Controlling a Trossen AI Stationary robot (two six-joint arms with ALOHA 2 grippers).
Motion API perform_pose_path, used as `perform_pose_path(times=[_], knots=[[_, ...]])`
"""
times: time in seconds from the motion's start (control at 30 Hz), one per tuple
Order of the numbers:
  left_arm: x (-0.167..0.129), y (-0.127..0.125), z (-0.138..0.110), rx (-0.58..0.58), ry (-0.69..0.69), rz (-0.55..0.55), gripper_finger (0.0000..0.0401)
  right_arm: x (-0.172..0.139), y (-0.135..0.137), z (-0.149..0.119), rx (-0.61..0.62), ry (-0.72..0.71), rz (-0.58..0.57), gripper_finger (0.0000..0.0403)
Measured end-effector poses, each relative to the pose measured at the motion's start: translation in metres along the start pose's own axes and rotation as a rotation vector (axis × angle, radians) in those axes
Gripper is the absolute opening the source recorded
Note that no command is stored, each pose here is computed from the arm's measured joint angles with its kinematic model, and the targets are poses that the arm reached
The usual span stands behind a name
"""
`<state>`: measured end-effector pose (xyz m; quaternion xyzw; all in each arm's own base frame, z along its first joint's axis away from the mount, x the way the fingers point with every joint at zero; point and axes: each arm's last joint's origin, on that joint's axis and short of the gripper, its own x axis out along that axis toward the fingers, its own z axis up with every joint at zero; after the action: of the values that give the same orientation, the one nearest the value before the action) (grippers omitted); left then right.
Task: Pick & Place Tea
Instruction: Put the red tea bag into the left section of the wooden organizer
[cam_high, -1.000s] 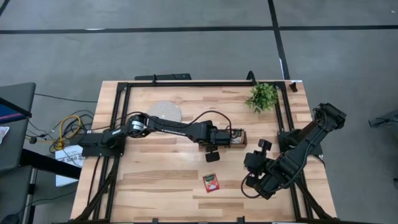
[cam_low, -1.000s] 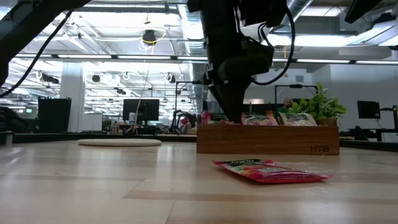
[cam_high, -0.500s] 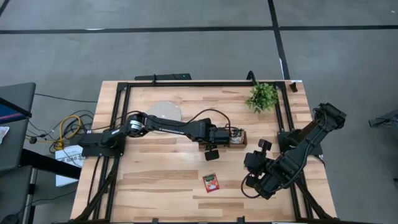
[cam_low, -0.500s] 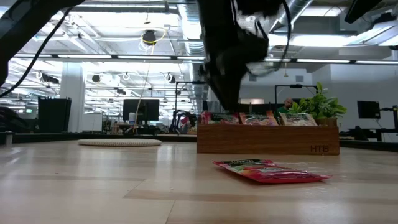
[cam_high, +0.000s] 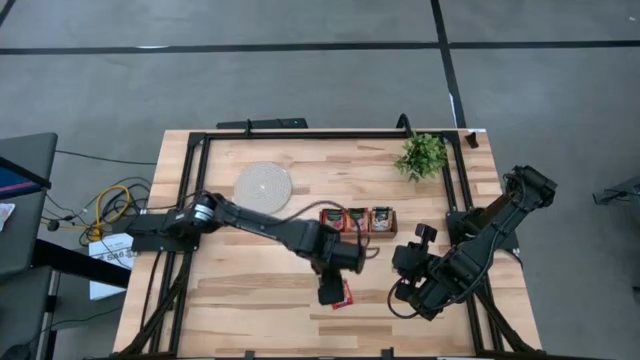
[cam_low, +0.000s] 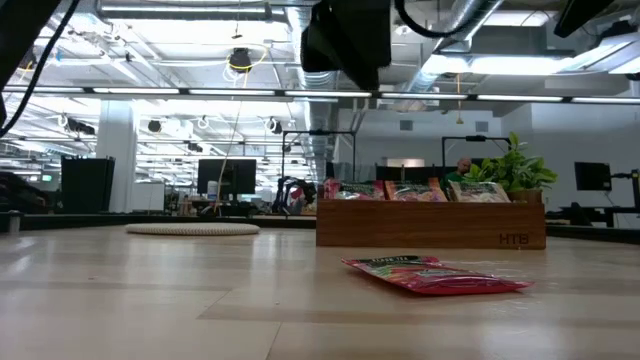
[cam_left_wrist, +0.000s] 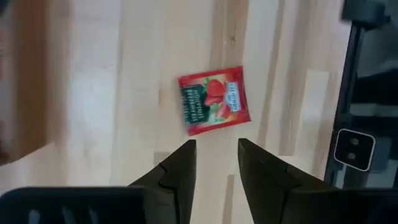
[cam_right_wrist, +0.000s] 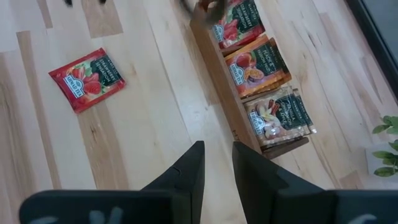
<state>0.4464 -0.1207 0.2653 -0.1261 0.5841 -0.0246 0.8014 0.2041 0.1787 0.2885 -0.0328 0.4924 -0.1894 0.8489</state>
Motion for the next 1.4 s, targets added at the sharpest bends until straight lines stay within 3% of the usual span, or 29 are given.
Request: perform_pose_path(times=[0.23,0.53,0.77,1.1,1.4], knots=[[0.042,-0.010,-0.003,0.002,0.043,0.031,0.0110,0.000,0.001,0.001,0.007,-0.001,0.010,0.0075],[0.090,-0.011,-0.009,-0.084,0.069,0.138,0.0110,0.000,0.002,0.000,0.019,0.011,0.021,0.0075],[0.099,-0.014,-0.008,-0.127,0.039,0.124,0.0110,-0.006,0.001,-0.011,0.038,0.031,-0.016,0.0075],[0.103,-0.011,-0.007,-0.122,0.011,0.188,0.0110,-0.016,0.006,-0.023,0.046,0.002,-0.013,0.0075],[0.134,-0.004,-0.018,-0.125,0.135,0.208,0.0110,-0.017,0.007,-0.024,0.050,-0.020,-0.016,0.0075]])
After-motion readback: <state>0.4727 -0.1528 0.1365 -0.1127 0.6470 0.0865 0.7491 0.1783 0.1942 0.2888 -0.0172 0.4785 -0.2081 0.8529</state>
